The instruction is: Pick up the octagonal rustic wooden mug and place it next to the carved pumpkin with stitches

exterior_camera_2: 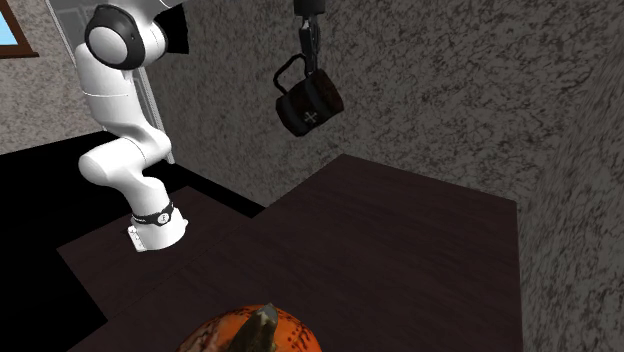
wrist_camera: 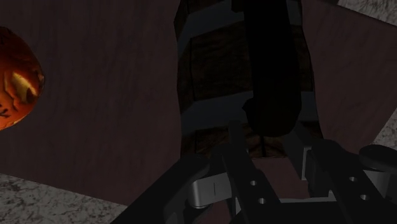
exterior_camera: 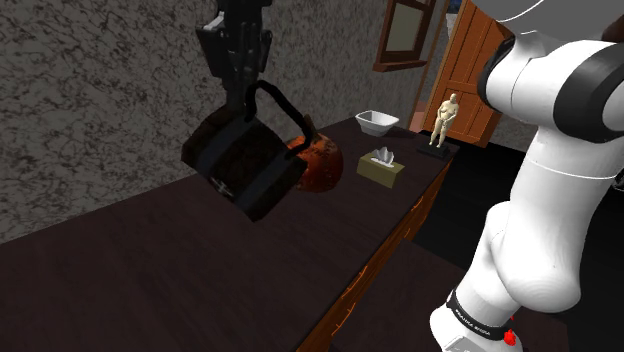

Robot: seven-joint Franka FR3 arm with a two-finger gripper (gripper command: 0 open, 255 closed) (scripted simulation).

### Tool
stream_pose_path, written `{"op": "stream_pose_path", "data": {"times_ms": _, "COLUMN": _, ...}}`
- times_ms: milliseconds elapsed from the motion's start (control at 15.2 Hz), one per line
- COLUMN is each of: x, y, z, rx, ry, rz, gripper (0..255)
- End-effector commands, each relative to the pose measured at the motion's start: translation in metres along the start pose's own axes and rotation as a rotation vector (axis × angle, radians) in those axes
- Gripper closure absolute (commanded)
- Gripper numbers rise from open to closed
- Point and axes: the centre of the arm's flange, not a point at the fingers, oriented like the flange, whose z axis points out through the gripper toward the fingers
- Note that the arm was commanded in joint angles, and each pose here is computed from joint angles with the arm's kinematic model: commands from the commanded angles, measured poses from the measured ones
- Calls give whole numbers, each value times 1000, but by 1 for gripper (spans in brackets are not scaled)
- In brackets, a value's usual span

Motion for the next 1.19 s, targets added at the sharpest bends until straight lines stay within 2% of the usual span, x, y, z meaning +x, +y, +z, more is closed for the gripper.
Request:
{"op": "stream_pose_path", "data": {"times_ms": 0, "x": 0, "y": 0, "z": -9, "rx": 0, "ry": 2, "rz": 0, "gripper": 255}}
{"op": "stream_pose_path", "data": {"times_ms": 1122, "x": -80, "y": 210, "z": -16, "rx": 0, "ry": 2, "rz": 0, "gripper": 255}}
